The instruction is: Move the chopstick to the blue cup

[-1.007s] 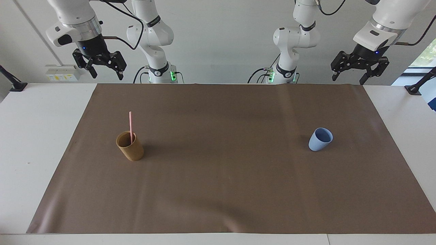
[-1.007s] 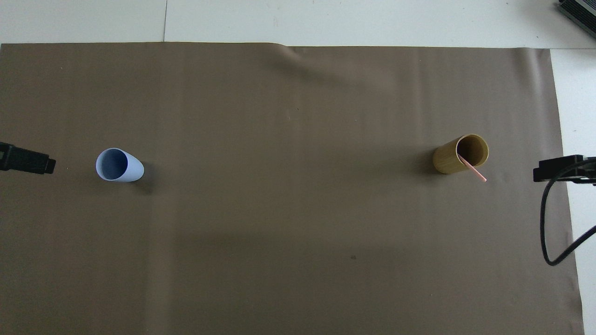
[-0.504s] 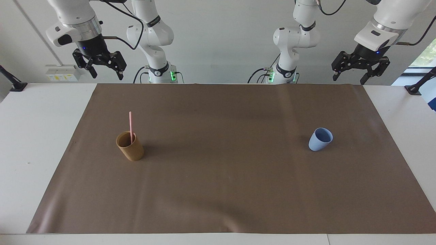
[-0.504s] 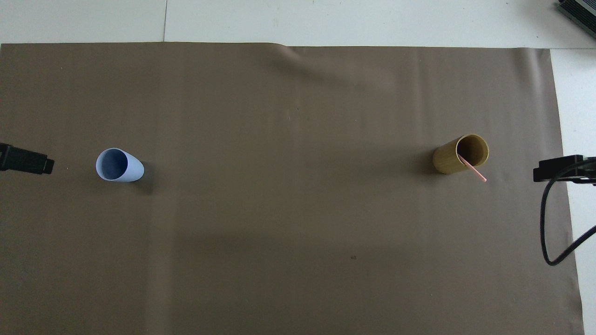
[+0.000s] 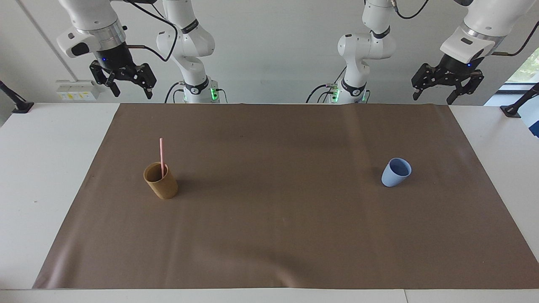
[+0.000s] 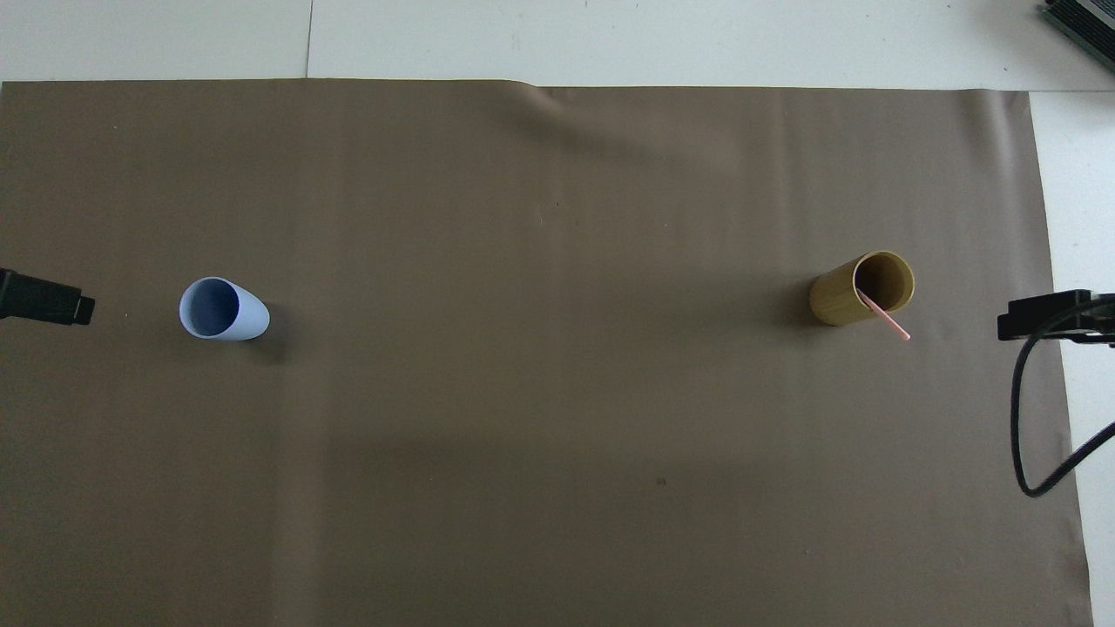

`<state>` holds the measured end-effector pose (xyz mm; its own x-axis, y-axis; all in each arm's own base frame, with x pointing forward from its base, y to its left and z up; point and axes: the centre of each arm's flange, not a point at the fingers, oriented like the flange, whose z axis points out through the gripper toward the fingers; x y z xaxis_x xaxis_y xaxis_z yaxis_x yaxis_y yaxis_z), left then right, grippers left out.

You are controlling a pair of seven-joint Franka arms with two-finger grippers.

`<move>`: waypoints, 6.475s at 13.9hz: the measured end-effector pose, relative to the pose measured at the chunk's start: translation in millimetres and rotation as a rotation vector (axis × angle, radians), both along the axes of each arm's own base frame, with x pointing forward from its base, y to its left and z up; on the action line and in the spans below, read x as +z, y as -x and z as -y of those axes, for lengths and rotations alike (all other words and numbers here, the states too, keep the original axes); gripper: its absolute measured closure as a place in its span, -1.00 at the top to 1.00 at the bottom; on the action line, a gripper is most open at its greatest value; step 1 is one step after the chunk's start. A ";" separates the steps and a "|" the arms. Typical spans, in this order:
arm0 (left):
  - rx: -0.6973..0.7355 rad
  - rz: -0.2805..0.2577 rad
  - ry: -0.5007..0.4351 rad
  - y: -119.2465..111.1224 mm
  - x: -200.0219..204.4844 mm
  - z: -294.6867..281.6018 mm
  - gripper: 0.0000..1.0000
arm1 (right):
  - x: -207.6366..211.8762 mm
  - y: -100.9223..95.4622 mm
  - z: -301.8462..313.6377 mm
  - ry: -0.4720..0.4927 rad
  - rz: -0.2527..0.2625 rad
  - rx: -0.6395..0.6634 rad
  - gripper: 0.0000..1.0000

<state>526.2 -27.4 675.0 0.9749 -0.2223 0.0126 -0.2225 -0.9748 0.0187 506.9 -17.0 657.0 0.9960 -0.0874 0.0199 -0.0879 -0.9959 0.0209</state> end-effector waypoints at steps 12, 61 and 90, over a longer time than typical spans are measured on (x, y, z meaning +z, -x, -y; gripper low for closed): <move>0.001 0.000 0.000 0.0 0.0 -0.7 1.00 | 0.0 0.0 0.0 0.000 0.000 0.000 1.00; -0.005 0.017 -0.012 -59.9 -245.6 -47.9 1.00 | -1.2 -5.1 0.6 0.001 0.036 0.000 1.00; 0.170 0.036 0.115 -18.9 -249.8 163.3 -0.90 | -2.2 -5.0 2.8 0.001 0.034 -0.004 1.00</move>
<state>545.1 -190.6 425.3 0.9967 -0.0499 0.0637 -0.0577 -0.9902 0.1273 511.9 -19.8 654.9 0.9943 -0.0917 0.0537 -0.0928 -0.9955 0.0185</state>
